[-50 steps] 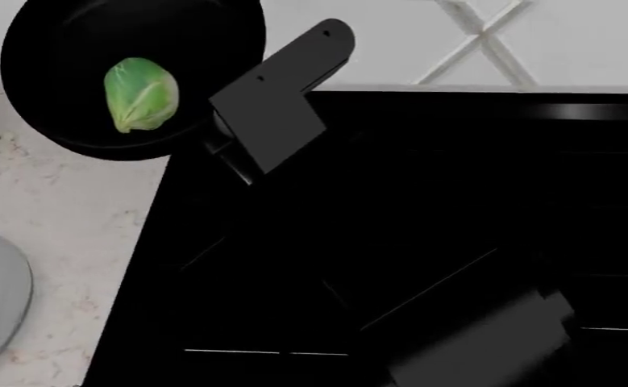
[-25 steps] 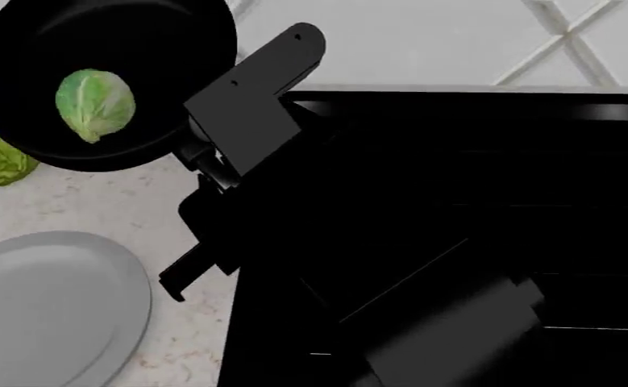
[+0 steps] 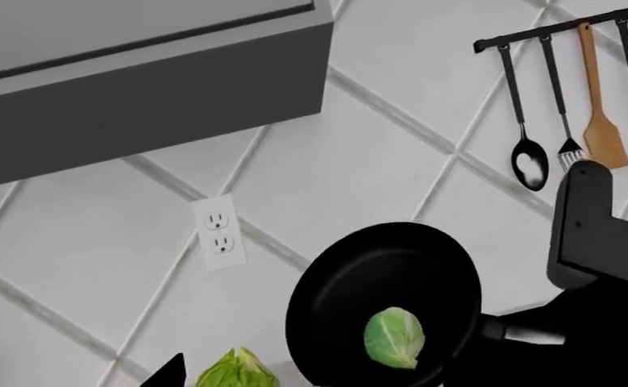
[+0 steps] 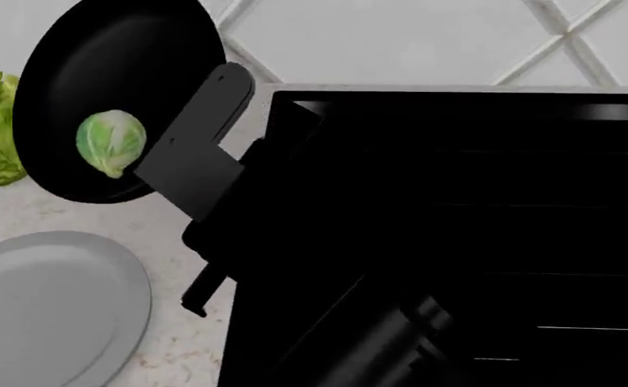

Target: Pick up the pan and dump the vegetables in it onto the plate. Then return the pan to the stove.

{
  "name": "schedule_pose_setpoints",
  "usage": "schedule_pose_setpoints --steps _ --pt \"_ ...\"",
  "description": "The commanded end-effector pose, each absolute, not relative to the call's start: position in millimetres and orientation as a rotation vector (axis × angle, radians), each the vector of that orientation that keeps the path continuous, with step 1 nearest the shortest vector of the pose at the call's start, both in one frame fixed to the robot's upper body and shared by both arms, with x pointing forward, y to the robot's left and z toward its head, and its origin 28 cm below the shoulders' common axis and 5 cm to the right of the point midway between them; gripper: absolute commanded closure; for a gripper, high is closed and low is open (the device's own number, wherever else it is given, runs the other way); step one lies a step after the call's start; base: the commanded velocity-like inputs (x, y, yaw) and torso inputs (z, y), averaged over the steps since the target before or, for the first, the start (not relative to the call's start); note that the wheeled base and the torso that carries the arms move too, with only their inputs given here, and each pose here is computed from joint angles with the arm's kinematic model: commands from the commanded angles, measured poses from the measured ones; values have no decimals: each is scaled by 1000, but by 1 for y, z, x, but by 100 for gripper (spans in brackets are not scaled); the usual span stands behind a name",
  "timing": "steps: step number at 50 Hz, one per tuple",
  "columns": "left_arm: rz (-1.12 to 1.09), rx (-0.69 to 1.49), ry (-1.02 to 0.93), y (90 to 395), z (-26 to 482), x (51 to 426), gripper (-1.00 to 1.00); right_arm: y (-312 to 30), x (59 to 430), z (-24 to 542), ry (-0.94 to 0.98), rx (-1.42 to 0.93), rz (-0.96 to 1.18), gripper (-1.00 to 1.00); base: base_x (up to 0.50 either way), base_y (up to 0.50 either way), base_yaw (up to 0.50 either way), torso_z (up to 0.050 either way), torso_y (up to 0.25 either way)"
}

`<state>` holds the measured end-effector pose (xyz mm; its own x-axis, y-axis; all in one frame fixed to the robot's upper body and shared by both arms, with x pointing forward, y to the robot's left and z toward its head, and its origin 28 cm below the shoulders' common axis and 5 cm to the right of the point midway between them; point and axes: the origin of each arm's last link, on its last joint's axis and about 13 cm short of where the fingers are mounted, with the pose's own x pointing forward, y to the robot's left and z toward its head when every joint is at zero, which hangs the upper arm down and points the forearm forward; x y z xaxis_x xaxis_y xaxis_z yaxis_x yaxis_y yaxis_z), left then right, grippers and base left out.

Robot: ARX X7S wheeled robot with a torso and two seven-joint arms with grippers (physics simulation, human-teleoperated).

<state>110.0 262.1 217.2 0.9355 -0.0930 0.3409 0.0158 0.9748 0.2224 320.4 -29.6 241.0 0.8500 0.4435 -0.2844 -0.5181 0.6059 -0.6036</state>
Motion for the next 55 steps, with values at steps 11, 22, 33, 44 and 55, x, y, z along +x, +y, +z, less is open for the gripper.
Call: schedule_pose_setpoints --steps 11,22,33,44,55 --pt "-82 225 -378 261 213 106 -100 -20 299 278 -307 -1046 258 100 0 0 0 1 3" --pt "-105 216 -365 260 209 102 -100 -21 292 284 -388 -1104 168 100 0 0 0 1 2" --pt "-146 197 -367 259 208 99 -100 -23 287 287 -524 -1336 -21 100 0 0 0 1 2" --pt "-154 193 -365 259 206 97 -100 -22 284 291 -558 -1339 -46 100 0 0 0 1 3" --pt "-151 195 -366 259 206 96 -100 -20 278 296 -610 -1371 -61 100 0 0 0 0 3"
